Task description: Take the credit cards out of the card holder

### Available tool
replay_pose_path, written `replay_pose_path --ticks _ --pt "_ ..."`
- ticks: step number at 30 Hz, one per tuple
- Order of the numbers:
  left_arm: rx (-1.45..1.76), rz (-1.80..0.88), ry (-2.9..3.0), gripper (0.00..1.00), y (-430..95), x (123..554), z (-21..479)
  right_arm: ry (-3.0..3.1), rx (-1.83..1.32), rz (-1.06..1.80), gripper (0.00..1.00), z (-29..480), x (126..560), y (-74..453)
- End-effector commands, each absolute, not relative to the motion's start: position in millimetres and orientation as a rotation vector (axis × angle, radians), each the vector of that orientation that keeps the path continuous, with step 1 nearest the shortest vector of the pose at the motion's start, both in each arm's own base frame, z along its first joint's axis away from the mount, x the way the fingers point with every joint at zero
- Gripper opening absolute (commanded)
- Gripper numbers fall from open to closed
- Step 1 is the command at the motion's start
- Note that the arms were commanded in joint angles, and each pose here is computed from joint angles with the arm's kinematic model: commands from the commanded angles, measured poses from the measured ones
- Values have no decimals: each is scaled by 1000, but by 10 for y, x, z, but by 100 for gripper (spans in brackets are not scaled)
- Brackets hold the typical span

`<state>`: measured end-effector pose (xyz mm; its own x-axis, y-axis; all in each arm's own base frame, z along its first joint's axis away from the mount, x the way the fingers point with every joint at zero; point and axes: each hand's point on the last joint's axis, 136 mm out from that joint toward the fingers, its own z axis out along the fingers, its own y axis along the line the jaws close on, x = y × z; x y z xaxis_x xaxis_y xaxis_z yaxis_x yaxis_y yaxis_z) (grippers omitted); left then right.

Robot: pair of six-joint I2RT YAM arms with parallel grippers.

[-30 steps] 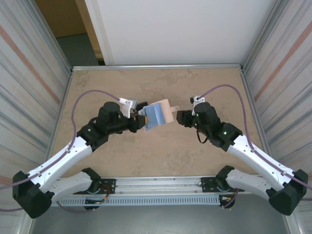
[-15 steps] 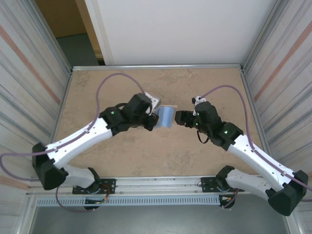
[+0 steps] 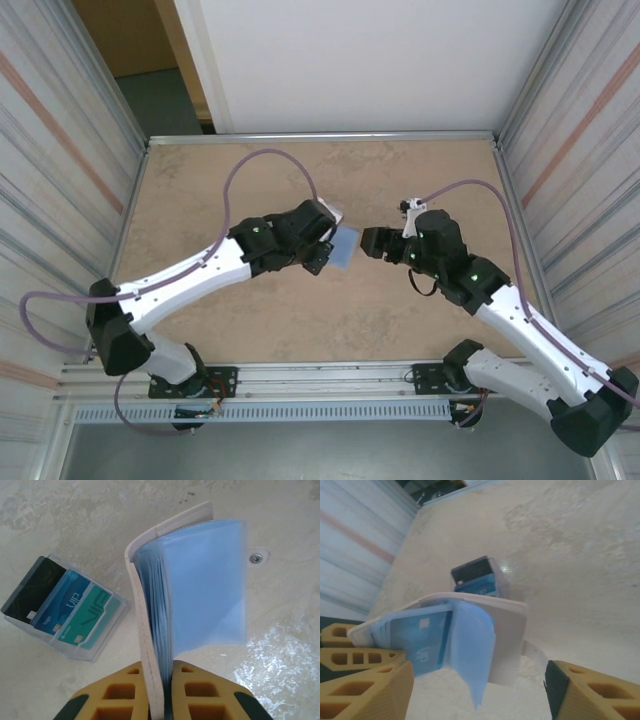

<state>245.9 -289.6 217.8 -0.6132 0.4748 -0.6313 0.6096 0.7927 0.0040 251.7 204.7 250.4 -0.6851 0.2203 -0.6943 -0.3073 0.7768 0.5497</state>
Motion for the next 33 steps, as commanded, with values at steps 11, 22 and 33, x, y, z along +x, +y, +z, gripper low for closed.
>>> replay_pose_path --ticks 11,22,33 --pt "632 -906 2169 0 -2854 2316 2632 2311 -116 817 81 2181 2653 2325" --pt "625 -1043 2126 0 -2888 2269 2717 2347 -84 828 86 2013 2720 2243" --pt "551 -1069 2085 0 -2841 2368 2803 2280 -117 1047 74 2168 2577 2307"
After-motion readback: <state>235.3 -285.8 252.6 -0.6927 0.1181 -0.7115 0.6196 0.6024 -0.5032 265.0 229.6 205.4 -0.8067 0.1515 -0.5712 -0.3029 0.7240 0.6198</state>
